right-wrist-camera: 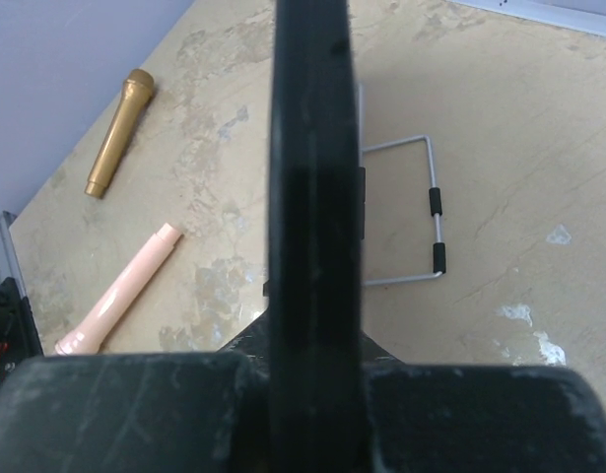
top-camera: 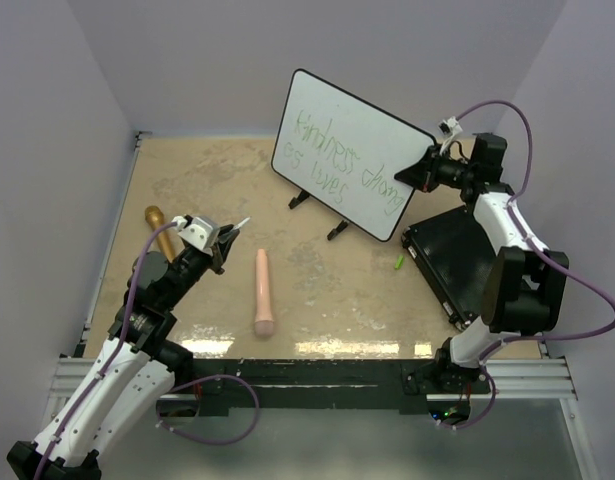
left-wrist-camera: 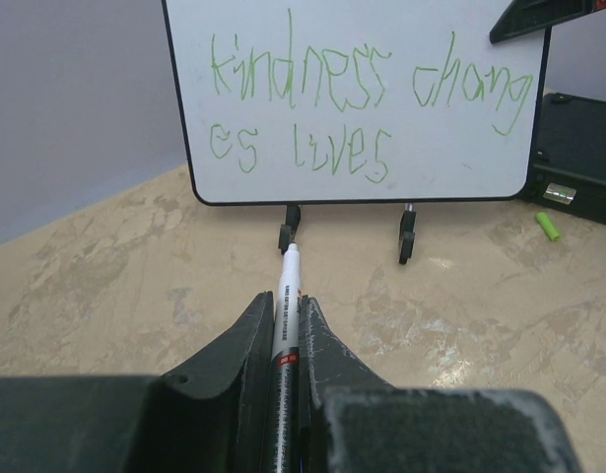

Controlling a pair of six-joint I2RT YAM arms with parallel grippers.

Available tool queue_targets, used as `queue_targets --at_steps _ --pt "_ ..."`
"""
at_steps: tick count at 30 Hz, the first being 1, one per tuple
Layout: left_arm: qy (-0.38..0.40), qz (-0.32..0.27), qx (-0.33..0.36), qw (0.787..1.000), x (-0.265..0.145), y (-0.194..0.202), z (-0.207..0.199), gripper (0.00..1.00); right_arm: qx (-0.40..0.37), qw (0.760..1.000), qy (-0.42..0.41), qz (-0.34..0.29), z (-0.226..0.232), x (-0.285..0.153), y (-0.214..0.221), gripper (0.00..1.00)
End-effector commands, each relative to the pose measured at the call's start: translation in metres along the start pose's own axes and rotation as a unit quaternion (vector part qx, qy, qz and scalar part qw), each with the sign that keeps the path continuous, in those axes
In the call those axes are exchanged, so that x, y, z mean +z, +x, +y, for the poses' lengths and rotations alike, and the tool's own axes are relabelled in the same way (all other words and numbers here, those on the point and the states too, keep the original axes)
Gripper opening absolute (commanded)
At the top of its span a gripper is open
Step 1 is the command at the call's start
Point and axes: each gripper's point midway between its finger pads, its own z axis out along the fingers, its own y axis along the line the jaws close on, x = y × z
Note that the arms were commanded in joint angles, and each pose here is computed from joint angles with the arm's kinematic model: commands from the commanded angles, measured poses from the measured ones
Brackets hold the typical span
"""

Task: Write a sentence on the whiteboard
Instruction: Put down the whiteboard on the whiteboard stand.

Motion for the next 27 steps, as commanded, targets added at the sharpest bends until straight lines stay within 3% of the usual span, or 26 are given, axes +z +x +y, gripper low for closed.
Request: queue_targets --at_steps 1,13,27 --pt "-0.002 -0.01 -0.005 1.0 0.0 -0.005 0.001 0.0 -0.055 0.998 -0.018 -0.015 0.012 -0.004 -0.008 0.0" --pt "0.0 -0.008 -0.007 1.0 0.001 -0.004 0.001 0.0 0.055 0.996 -0.065 -0.015 -0.003 -0.01 0.02 0.0" --pt "0.001 -0.006 -0.006 1.0 0.002 -0.003 0.0 0.0 0.077 0.991 -0.105 0.013 -0.004 -0.008 0.046 0.03"
